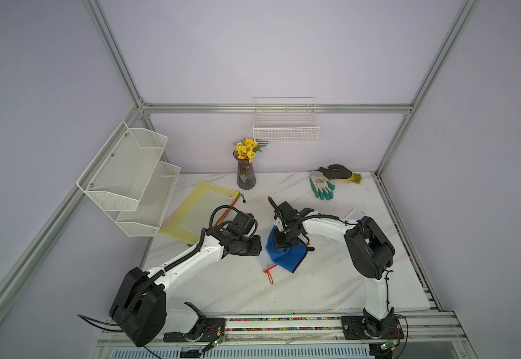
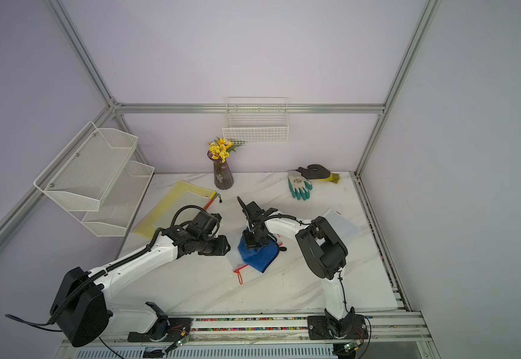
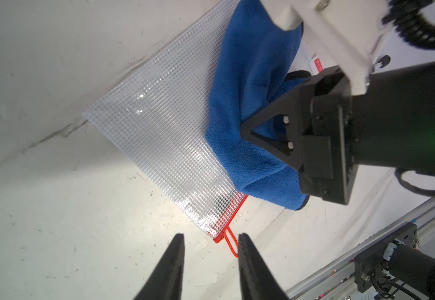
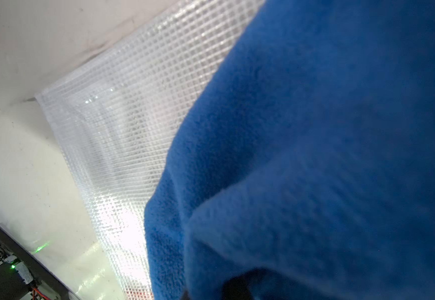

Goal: Wipe the document bag
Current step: Wipe the dirt from the document bag.

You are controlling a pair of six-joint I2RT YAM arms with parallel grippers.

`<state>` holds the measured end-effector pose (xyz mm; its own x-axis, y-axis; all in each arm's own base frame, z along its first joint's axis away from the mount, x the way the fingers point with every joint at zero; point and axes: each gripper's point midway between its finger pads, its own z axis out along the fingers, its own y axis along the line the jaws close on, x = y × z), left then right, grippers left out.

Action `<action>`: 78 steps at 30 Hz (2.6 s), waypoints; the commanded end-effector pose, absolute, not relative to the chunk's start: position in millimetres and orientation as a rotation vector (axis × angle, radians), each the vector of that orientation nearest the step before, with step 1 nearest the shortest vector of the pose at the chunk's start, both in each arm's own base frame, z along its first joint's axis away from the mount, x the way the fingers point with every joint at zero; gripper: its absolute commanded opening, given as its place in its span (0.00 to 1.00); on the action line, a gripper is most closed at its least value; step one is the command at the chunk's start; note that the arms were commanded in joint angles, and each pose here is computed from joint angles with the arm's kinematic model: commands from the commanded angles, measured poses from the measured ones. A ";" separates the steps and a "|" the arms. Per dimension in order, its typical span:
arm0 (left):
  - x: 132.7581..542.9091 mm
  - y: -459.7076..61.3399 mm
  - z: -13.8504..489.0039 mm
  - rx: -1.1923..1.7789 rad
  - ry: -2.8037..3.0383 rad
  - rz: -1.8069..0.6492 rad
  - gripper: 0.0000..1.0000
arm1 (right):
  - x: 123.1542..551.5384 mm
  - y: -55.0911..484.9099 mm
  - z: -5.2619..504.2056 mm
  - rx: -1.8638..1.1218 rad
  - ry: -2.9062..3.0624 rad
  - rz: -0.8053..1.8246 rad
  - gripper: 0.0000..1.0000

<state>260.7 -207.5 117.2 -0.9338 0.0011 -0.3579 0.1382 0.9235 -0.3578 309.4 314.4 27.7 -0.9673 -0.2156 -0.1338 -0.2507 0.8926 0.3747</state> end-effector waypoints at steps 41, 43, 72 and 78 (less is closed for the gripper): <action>228.0 -175.8 -35.6 -0.006 3.115 -0.211 0.00 | 356.3 361.6 5.1 -0.155 3.011 0.949 0.00; 223.7 -172.3 -38.5 -0.011 3.130 -0.192 0.00 | 379.6 320.1 2.5 -0.056 2.992 0.729 0.00; 214.3 -163.7 -41.1 -0.035 3.129 -0.175 0.00 | 280.4 286.9 -6.1 -0.109 3.248 0.638 0.00; 200.0 -153.9 -41.4 -0.042 3.138 -0.163 0.00 | 346.0 200.3 43.8 -0.025 2.985 0.116 0.00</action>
